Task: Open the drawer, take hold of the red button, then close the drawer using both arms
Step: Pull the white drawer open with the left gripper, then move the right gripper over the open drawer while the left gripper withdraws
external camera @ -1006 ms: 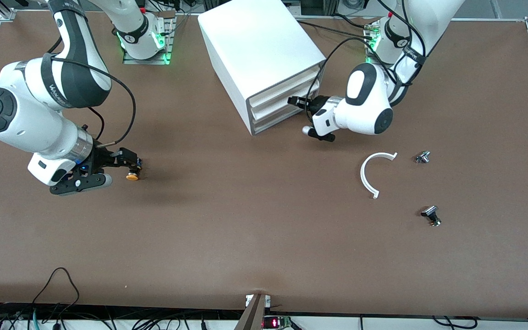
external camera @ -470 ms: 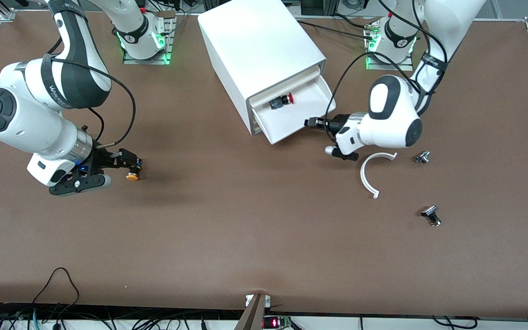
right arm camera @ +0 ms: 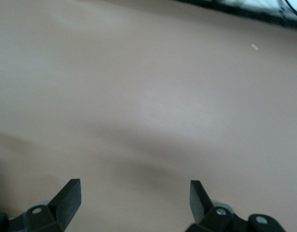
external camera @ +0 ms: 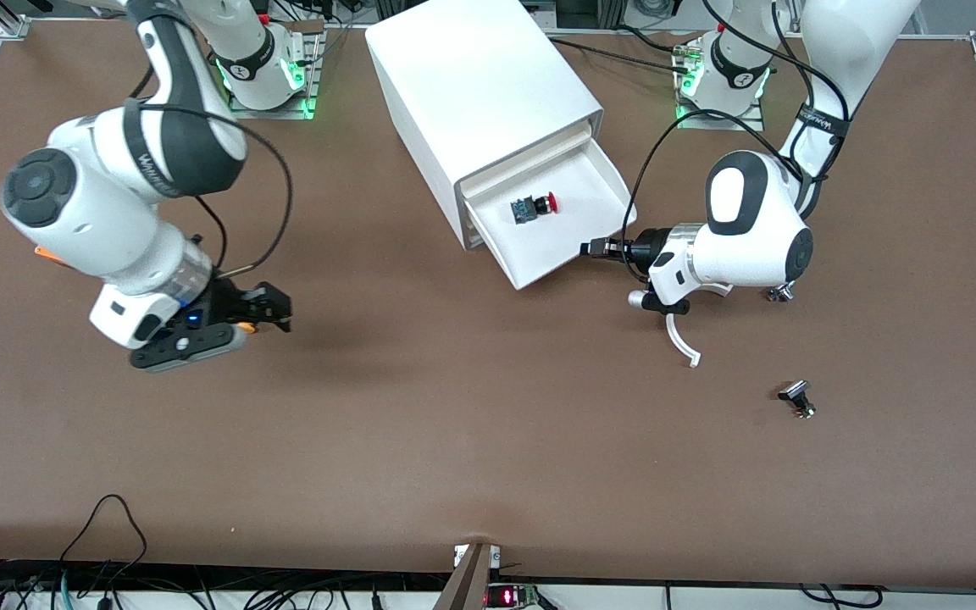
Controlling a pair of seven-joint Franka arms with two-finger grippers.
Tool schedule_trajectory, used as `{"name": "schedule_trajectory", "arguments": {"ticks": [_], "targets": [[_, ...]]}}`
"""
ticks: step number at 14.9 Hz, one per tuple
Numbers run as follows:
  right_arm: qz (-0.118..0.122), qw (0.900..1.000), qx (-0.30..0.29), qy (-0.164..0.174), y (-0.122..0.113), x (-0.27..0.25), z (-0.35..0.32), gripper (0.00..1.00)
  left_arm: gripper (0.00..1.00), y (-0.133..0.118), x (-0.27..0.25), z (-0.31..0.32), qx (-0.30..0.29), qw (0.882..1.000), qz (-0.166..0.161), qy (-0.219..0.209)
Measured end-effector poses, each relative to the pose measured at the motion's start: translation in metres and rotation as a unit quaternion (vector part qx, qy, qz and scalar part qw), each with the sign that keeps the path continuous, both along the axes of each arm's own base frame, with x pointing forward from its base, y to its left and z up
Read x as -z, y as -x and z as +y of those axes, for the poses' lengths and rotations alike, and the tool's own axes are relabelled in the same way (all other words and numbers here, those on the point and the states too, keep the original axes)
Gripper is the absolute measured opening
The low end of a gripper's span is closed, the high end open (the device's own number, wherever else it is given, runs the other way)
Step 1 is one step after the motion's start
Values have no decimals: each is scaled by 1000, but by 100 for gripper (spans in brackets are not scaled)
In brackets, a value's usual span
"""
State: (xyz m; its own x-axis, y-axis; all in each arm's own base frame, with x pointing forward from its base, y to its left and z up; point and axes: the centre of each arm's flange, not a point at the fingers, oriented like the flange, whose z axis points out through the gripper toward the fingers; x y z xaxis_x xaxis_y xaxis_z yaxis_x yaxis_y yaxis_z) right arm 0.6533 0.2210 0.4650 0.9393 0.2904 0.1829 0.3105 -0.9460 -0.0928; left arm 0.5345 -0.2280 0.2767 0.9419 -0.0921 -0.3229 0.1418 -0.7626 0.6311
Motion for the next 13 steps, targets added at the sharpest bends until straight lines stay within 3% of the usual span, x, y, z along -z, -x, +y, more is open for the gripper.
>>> {"name": "schedule_trajectory", "arguments": {"ticks": [4, 6, 7, 10, 13], "targets": [[-16, 997, -76, -9, 22, -4, 107, 100, 78, -11, -10, 6, -10, 1000, -17, 1], [-16, 993, -112, -15, 39, 0, 155, 100, 96, -29, -26, 23, -3, 999, -51, -19], [-16, 992, -128, -17, 48, 2, 175, 100, 100, -40, -38, 38, 2, 997, -74, -37], [-21, 981, -191, -13, 66, 8, 212, 100, 100, -76, -101, 116, -34, 985, -149, -84], [-30, 961, -274, -5, 86, 11, 238, 100, 100, -75, -165, 179, -59, 976, -180, -111]]}}
